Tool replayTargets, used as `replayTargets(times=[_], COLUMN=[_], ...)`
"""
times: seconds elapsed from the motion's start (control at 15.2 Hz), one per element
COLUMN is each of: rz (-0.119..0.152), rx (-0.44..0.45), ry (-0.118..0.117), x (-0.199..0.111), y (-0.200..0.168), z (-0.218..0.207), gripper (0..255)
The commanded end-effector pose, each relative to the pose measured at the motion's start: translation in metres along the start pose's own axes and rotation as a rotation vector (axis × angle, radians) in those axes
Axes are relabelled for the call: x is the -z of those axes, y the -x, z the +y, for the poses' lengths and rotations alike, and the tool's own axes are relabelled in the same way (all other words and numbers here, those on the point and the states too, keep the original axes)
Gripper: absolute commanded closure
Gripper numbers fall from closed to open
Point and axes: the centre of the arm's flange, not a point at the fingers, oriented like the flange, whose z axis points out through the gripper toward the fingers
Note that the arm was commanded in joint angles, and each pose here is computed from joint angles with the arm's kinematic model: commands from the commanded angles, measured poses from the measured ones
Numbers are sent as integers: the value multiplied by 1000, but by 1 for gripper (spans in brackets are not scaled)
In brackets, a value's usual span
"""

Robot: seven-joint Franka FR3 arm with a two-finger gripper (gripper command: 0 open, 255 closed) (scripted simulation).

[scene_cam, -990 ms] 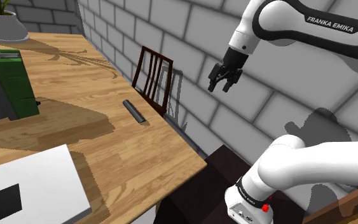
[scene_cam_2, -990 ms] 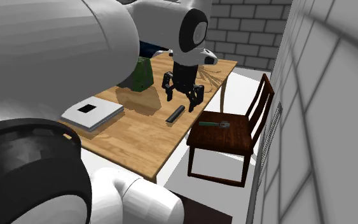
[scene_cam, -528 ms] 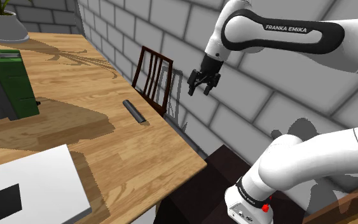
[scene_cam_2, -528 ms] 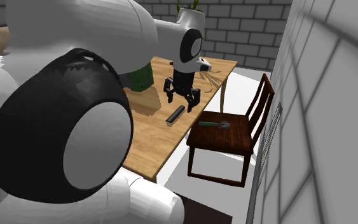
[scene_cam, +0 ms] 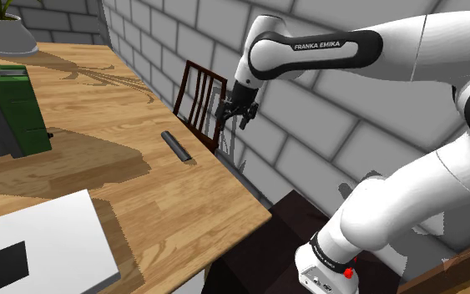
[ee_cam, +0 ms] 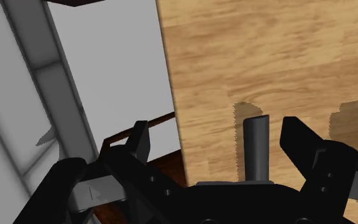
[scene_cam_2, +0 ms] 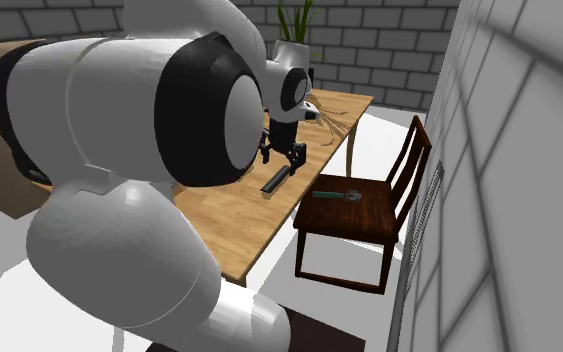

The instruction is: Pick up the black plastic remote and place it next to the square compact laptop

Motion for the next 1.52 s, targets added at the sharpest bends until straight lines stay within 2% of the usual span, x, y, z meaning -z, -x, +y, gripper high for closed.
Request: replayTargets(times=[0.0, 0.92, 1.45], rz=[-1, -7, -7], rx=[4, 34, 35], ry=[3, 30, 31], x=[-18, -132, -174], y=[-20, -142, -147], z=[-14, -101, -104], gripper=[0, 0, 0])
